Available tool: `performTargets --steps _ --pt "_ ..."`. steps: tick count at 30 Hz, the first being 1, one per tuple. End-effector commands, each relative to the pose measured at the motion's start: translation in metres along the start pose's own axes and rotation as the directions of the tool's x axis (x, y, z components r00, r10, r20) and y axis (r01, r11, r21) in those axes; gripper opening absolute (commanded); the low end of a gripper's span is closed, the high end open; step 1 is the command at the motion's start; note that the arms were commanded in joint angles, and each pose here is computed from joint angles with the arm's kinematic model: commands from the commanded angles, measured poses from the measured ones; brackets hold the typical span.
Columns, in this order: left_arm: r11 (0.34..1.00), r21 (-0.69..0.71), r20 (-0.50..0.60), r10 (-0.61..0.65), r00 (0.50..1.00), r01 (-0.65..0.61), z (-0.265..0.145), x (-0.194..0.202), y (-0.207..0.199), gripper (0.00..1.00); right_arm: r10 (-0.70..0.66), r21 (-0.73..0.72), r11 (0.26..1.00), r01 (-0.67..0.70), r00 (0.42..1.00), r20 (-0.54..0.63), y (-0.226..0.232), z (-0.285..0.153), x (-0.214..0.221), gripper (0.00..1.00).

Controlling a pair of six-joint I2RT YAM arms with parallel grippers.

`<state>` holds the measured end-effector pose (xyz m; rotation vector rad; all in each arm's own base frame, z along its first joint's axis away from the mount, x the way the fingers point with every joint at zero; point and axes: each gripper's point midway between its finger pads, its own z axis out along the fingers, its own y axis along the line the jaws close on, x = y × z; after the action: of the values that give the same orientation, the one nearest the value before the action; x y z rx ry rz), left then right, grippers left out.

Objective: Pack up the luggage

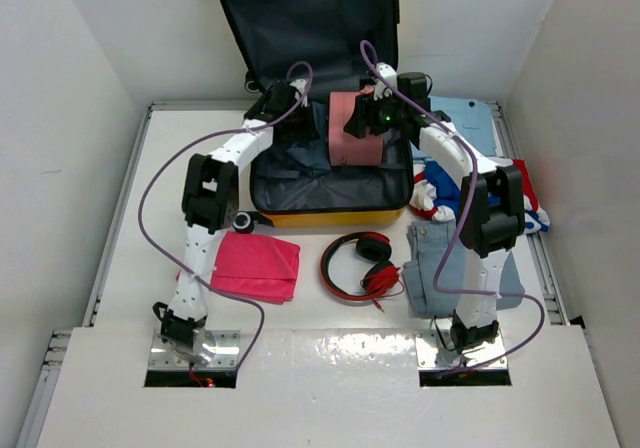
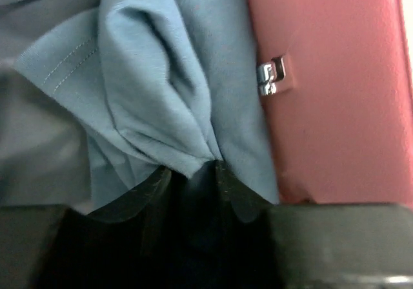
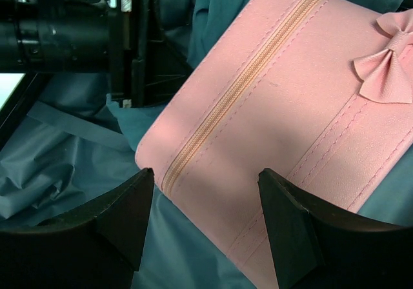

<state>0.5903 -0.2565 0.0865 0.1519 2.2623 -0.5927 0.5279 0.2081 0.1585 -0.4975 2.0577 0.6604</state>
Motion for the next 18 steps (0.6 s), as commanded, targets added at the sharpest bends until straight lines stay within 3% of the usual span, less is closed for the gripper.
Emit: performTargets --steps 1,5,8,9,10,13,15,16,18 --pt "0.996 0.082 -0.064 -0.037 0.997 0.042 0.024 0.028 -0.023 0.35 0.098 0.095 0.992 -0.082 0.979 -0.177 -0.025 0.008 0.066 0.66" --pt "0.995 0.096 -0.082 -0.031 0.996 0.039 0.029 0.039 -0.029 0.54 0.091 0.096 0.993 -0.075 0.980 -0.179 -0.024 0.006 0.064 0.66" --pt "0.995 0.104 -0.031 -0.003 1.000 0.007 0.006 0.013 -0.033 0.69 0.086 0.101 0.993 -0.069 0.981 -0.175 -0.024 0.003 0.061 0.66" --pt "0.995 0.099 -0.007 0.004 1.000 -0.003 -0.005 0.000 -0.029 0.82 0.087 0.102 0.992 -0.069 0.980 -0.180 -0.024 0.003 0.063 0.66" --pt "0.995 0.094 0.020 0.038 0.999 -0.039 -0.016 -0.011 -0.031 0.86 0.082 0.104 0.992 -0.064 0.981 -0.177 -0.025 0.003 0.062 0.66" --pt "0.986 0.113 0.157 0.106 0.982 -0.125 -0.081 -0.071 -0.038 0.98 0.073 0.109 0.993 -0.054 0.982 -0.175 -0.024 -0.001 0.061 0.66" --pt "0.969 0.125 0.222 0.183 0.958 -0.214 -0.121 -0.096 -0.038 1.00 0.072 0.112 0.992 -0.052 0.981 -0.182 -0.023 -0.005 0.064 0.66" --pt "0.950 0.113 0.315 0.244 0.917 -0.291 -0.170 -0.127 -0.047 1.00 0.060 0.114 0.993 -0.040 0.982 -0.177 -0.022 -0.007 0.061 0.66" --pt "0.930 0.091 0.360 0.304 0.882 -0.357 -0.208 -0.136 -0.047 1.00 0.060 0.120 0.992 -0.038 0.981 -0.185 -0.023 -0.010 0.066 0.66"
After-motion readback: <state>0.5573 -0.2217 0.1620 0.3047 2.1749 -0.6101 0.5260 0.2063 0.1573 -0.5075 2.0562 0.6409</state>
